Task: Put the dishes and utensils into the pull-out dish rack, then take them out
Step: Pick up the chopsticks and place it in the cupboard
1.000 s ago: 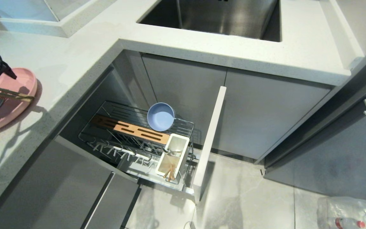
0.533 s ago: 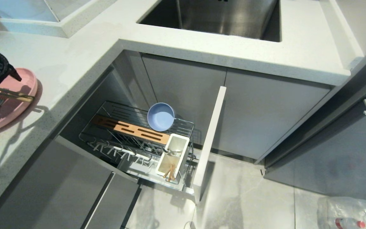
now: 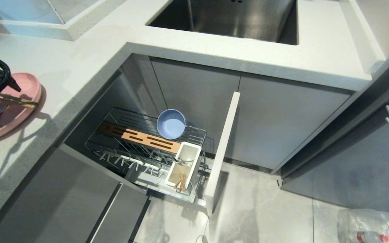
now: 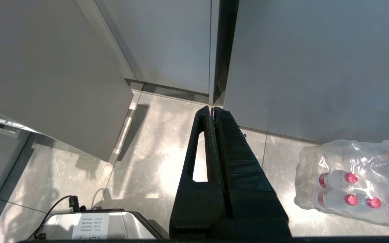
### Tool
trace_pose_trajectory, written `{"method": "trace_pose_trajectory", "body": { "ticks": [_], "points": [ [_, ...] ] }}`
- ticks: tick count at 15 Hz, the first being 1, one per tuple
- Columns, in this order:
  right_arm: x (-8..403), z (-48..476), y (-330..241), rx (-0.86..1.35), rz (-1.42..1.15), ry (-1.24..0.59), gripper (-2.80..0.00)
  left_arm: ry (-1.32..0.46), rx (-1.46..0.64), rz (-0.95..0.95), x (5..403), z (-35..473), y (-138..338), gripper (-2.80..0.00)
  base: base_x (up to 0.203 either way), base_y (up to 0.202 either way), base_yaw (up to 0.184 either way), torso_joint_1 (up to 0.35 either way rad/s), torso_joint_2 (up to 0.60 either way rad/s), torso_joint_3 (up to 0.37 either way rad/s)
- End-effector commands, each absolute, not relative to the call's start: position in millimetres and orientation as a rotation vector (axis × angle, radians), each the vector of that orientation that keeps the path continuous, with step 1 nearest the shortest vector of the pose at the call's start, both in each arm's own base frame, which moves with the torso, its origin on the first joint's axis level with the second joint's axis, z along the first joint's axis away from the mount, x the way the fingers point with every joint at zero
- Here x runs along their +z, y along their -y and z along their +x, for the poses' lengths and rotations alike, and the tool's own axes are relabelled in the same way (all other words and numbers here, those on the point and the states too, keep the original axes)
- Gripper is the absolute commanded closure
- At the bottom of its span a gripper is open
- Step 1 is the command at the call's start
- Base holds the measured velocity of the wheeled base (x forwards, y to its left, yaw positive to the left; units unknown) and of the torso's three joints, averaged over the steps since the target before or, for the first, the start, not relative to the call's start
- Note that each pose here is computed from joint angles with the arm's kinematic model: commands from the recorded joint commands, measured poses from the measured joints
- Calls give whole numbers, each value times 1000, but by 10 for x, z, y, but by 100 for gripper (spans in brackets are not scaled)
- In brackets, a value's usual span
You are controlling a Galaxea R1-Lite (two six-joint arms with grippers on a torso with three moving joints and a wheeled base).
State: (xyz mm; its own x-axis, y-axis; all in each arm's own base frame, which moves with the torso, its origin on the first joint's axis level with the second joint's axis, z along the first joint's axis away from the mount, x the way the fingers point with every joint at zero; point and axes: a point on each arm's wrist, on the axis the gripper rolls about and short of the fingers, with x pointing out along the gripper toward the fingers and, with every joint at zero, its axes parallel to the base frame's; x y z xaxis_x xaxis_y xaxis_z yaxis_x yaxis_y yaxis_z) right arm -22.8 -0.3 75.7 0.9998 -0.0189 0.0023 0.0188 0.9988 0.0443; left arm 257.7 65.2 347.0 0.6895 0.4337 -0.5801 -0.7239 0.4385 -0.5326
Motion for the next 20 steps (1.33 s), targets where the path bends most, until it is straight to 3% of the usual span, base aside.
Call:
{"method": "trace_pose_trajectory", "body": {
  "ticks": [1, 13, 20],
  "points": [
    [758, -228, 3, -20, 45, 3, 0, -398, 746, -852, 3442, 2601, -658, 0, 0, 0, 0, 0, 0, 0],
    [757, -228, 3, -19, 44, 2, 0, -375, 736, -854, 3508, 2504, -636, 0, 0, 0, 0, 0, 0, 0],
    [758, -228, 3, -19, 45, 3, 0, -224, 668, -873, 3880, 2017, -520, 0, 0, 0, 0, 0, 0, 0]
  ]
}}
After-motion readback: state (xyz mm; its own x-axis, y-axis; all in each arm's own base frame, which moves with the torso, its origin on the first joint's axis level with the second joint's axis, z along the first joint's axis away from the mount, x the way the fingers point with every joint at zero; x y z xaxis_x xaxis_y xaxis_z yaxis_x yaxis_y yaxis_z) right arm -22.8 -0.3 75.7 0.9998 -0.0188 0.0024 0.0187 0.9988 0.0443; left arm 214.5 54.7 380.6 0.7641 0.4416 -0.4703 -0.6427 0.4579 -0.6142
